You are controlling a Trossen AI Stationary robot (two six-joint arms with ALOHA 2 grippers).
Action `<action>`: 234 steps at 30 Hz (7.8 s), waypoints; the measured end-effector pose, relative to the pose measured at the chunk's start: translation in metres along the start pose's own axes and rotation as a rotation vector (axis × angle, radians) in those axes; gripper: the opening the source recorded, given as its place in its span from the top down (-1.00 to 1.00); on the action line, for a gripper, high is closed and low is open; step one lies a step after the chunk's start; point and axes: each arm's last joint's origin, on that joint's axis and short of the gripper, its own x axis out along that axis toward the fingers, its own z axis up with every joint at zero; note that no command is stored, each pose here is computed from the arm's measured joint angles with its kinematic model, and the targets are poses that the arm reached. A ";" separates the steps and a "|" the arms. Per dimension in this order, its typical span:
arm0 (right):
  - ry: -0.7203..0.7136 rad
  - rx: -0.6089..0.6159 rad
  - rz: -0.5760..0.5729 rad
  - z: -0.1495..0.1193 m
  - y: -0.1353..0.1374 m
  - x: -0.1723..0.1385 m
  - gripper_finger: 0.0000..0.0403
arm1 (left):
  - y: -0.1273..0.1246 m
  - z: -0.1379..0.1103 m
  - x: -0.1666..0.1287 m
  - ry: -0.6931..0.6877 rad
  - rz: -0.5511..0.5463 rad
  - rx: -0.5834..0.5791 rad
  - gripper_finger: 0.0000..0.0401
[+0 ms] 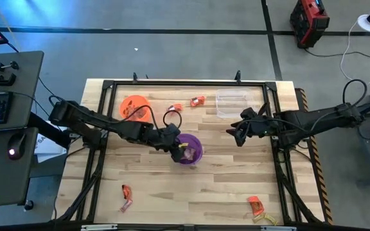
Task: Sort candy by brand, put in halloween buckets
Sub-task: Put the pink candy into the purple bucket, then put the red candy into the purple bucket, then put the yellow candy into the purple bucket
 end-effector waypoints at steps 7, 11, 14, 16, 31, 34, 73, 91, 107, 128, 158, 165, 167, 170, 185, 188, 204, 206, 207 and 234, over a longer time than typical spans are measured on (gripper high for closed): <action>0.000 0.027 0.000 0.000 0.000 0.000 -0.01 | -0.005 0.003 -0.002 0.027 -0.076 0.067 0.10; -0.022 0.064 0.025 0.002 0.003 0.000 -0.01 | -0.016 0.018 -0.017 0.070 -0.224 0.122 -0.02; -0.045 0.078 0.051 0.005 0.005 0.000 -0.01 | -0.019 0.021 -0.039 0.100 -0.289 0.136 -0.03; -0.051 0.081 0.059 0.005 0.006 0.000 -0.01 | -0.023 0.011 -0.057 0.150 -0.283 0.148 -0.02; -0.050 0.060 0.051 0.005 0.005 0.000 -0.01 | -0.048 -0.200 -0.103 0.755 0.363 -0.109 0.00; -0.050 0.060 0.051 0.005 0.005 0.000 -0.01 | -0.051 -0.235 -0.091 0.888 0.450 -0.190 0.00; -0.033 0.033 0.024 0.003 0.003 0.000 -0.01 | -0.050 -0.261 -0.066 0.789 0.485 -0.221 0.94; -0.016 0.010 0.003 0.001 0.001 0.000 -0.01 | -0.052 -0.257 -0.070 0.730 0.457 -0.235 0.24; -0.015 0.009 -0.005 0.001 0.000 0.000 -0.01 | -0.045 -0.271 -0.051 0.725 0.546 -0.248 0.14; -0.010 -0.009 -0.038 -0.001 -0.002 0.000 -0.01 | -0.070 -0.161 -0.158 0.547 -0.159 0.000 0.99; -0.240 0.182 0.010 0.015 0.008 -0.001 -0.01 | 0.026 0.016 0.047 0.283 -0.090 0.007 0.44; -0.191 0.167 0.083 0.015 0.012 -0.001 -0.01 | 0.027 0.038 0.018 0.229 -0.164 -0.009 0.10; -0.172 0.166 0.175 0.018 0.017 -0.003 -0.01 | 0.025 0.046 0.002 0.197 -0.205 -0.009 0.07; -0.124 0.146 0.383 0.022 0.029 -0.006 -0.01 | 0.017 0.057 -0.034 0.092 -0.266 0.043 0.06; 0.792 0.146 0.306 -0.125 0.092 0.023 -0.01 | 0.003 0.053 -0.194 -0.500 -0.231 0.153 0.08; 0.949 0.123 0.254 -0.156 0.097 0.021 -0.01 | 0.005 0.052 -0.199 -0.527 -0.217 0.167 0.08; 1.266 0.326 -0.180 -0.244 0.096 0.017 -0.01 | 0.007 0.049 -0.184 -0.455 -0.132 0.197 0.08; 1.261 0.350 -0.235 -0.247 0.093 0.017 -0.01 | 0.008 0.049 -0.184 -0.453 -0.130 0.197 0.08; 1.256 0.359 -0.257 -0.249 0.092 0.017 -0.01 | 0.008 0.049 -0.184 -0.453 -0.130 0.197 0.08; 1.282 0.339 -0.278 -0.249 0.090 0.014 0.93 | 0.008 0.049 -0.184 -0.457 -0.127 0.197 0.08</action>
